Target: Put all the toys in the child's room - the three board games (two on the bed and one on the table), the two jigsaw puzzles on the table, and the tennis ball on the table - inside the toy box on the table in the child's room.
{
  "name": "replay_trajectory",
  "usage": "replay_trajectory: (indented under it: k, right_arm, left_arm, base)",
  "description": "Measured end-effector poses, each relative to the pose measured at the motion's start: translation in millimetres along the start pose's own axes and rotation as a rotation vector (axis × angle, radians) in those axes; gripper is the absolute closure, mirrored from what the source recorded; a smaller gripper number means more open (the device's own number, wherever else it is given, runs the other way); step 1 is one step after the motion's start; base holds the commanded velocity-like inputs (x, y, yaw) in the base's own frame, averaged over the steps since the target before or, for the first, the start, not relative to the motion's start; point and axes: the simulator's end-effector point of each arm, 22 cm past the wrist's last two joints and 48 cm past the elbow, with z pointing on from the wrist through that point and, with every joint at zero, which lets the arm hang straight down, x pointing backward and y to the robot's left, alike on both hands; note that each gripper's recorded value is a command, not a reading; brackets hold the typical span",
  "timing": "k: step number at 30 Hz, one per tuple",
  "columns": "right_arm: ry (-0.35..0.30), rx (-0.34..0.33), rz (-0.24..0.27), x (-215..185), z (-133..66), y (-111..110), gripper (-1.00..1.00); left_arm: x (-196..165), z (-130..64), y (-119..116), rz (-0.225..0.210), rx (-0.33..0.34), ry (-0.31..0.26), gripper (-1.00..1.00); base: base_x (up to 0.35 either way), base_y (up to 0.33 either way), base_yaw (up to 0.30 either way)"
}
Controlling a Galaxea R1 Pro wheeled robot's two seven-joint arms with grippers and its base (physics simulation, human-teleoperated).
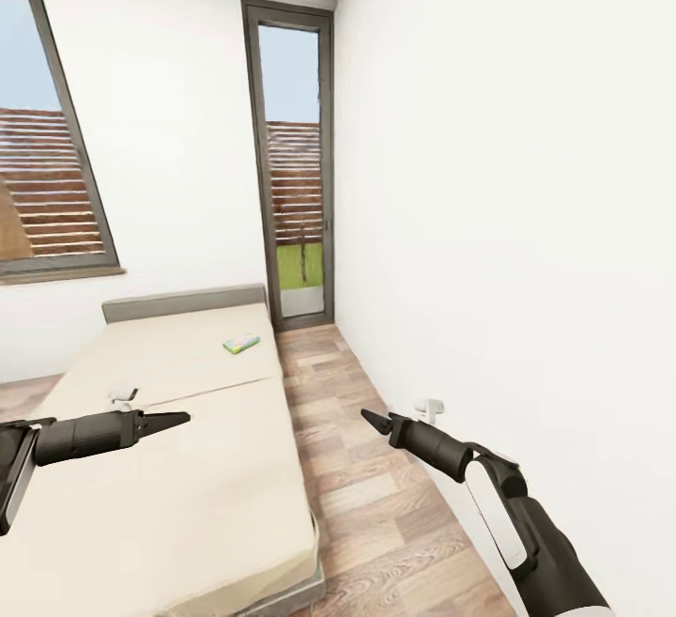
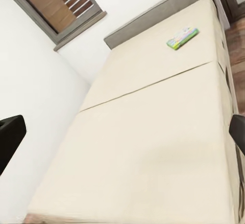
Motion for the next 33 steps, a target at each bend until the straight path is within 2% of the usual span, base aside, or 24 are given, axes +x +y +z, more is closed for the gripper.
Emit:
replay_trajectory:
  k: [14, 22, 33]
  right_arm:
    - [0.002, 0.005, -0.002, 0.9, 0.5, -0.3, -1.00]
    - [0.014, 0.063, -0.023, 7.6, 5.7, -7.4, -1.00]
    - [0.008, 0.075, -0.029, 6.7, 6.4, -8.8, -1.00]
  left_arm:
    - [-0.1, 0.2, -0.3, -0.001, 0.001, -0.001, -1.00]
    - [0.1, 0.1, -0.1, -0.001, 0.000, 0.000, -1.00]
    - [0.1, 0.1, -0.2, -0.001, 0.000, 0.000, -1.00]
  base:
    - [0.066, -0.136, 0.287]
    - [0.087, -0.090, 0.287]
    - [0.087, -0.089, 0.286]
